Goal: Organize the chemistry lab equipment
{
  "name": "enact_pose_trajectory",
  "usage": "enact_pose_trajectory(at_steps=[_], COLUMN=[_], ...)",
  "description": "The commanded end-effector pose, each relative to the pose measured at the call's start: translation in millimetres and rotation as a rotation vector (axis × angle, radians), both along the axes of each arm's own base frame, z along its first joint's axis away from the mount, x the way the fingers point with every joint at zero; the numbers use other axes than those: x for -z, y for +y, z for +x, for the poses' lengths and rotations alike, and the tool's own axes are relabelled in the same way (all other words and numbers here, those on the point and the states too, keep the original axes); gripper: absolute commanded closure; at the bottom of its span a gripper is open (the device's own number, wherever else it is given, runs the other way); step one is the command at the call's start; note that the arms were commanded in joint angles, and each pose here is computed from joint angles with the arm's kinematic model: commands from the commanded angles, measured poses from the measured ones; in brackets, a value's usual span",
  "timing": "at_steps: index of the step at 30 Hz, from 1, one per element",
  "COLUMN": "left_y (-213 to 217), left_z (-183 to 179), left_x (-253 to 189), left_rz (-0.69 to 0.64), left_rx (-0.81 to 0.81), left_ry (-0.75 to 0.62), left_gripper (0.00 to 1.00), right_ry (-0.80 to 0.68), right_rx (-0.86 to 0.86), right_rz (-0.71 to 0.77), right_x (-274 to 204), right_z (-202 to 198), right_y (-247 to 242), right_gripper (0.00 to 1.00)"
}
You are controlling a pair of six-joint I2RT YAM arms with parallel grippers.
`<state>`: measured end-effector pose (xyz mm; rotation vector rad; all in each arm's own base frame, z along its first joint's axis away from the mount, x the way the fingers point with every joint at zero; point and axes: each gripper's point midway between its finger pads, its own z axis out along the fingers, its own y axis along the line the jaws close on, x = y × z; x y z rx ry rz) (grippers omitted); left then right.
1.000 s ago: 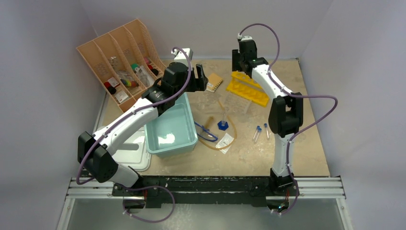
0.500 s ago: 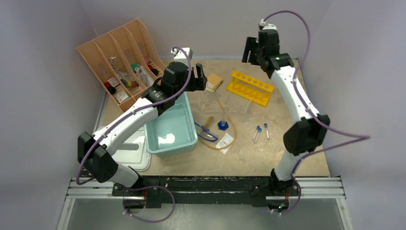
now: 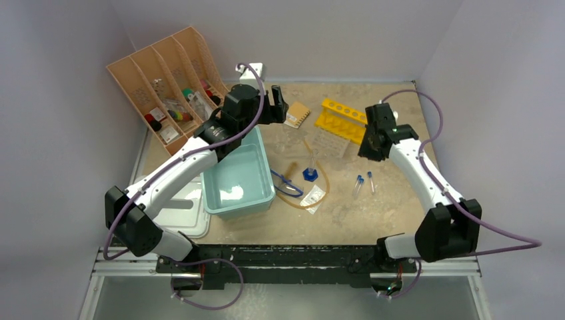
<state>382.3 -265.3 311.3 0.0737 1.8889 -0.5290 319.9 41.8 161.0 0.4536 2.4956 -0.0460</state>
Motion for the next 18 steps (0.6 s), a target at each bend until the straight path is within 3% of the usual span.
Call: enact_pose_trajectory(at_steps=[1, 7, 9, 13, 18], left_y=[-7.7, -21.6, -25.7, -32.1, -40.2], left_z=[1.7, 11.7, 15.9, 22.6, 32.3], left_x=[-46.9, -50.7, -49.4, -48.3, -44.3], left_rz=[-0.091, -0.13, -0.132, -0.133, -0.128], left_rx=[0.031, 0.046, 0.048, 0.052, 0.056], left_ry=[-0.105, -0.104, -0.098, -0.092, -0.095], left_gripper=[0.26, 0.26, 0.26, 0.27, 0.26], right_ry=[0.075, 0.127, 0.125, 0.135, 0.158], right_rx=[0.117, 0.24, 0.264, 0.253, 0.248], right_rz=[0.038, 0.124, 0.09, 0.006, -0.027], right_x=[31.4, 84.2, 89.1, 90.1, 106.8], right_z=[-30.4, -40.0, -34.6, -21.4, -11.3], right_y=[-5.7, -19.7, -31.8, -46.3, -58.4], right_gripper=[0.69, 0.7, 0.69, 0.56, 0.55])
